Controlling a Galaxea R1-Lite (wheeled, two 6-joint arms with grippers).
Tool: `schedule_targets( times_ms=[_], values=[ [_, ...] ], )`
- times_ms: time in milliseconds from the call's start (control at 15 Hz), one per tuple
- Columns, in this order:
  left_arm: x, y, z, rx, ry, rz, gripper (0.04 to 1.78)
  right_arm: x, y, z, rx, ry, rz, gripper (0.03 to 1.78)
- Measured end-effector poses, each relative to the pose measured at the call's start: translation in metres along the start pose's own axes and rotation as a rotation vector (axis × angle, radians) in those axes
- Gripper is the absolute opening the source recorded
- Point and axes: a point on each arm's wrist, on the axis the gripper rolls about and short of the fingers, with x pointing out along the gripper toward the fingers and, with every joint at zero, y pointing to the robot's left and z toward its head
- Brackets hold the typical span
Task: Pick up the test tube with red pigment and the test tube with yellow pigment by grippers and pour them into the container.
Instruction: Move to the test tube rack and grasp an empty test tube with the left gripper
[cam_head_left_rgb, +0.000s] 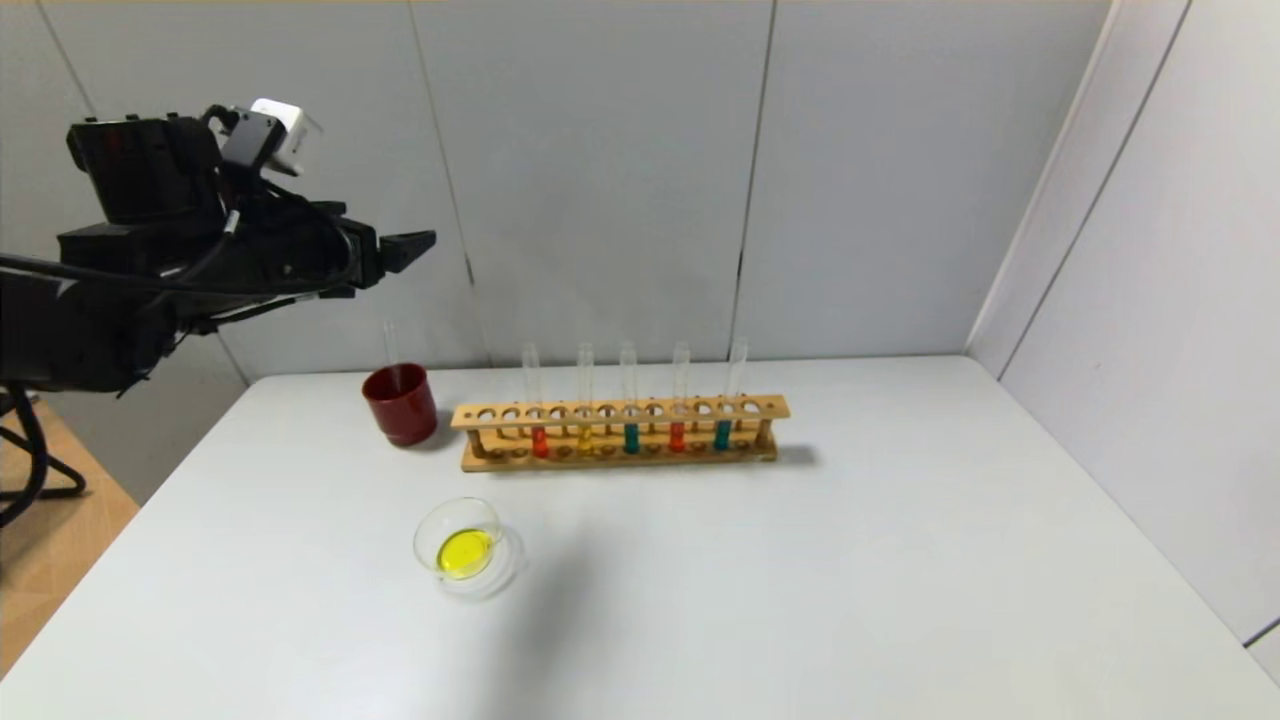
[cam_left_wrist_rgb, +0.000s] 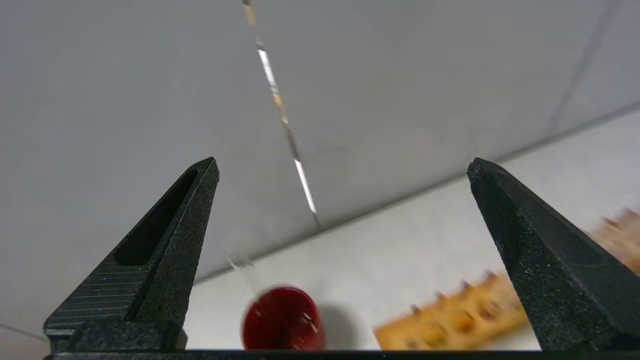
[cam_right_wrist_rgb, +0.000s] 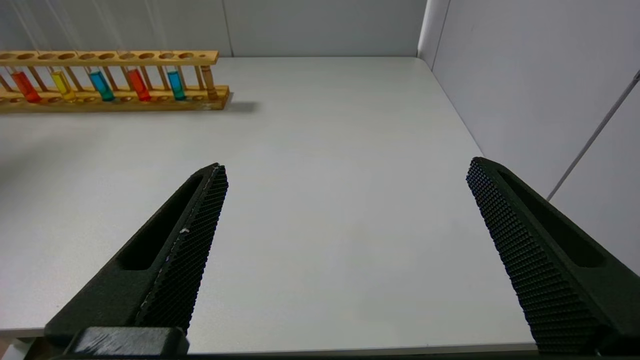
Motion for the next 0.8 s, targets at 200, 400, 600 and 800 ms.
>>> schedule_targets(
  times_ms=[200,400,600,800],
  values=[
    [-0.030,-0.018,-0.018,-0.023,0.068,-0.042,1.75,0.000,0.000,0.000,0.000,0.000,0.000,1.75],
    [-0.052,-0.031,-0.034,-0.021,0.081,-0.062,1.75,0.000,0.000,0.000,0.000,0.000,0.000,1.75],
    [-0.067,-0.047,-0.057,-0.026,0.121,-0.095,1.75,0.000,0.000,0.000,0.000,0.000,0.000,1.75],
    [-0.066,-0.060,-0.073,-0.032,0.168,-0.137,1.75,0.000,0.000,0.000,0.000,0.000,0.000,1.75]
  ],
)
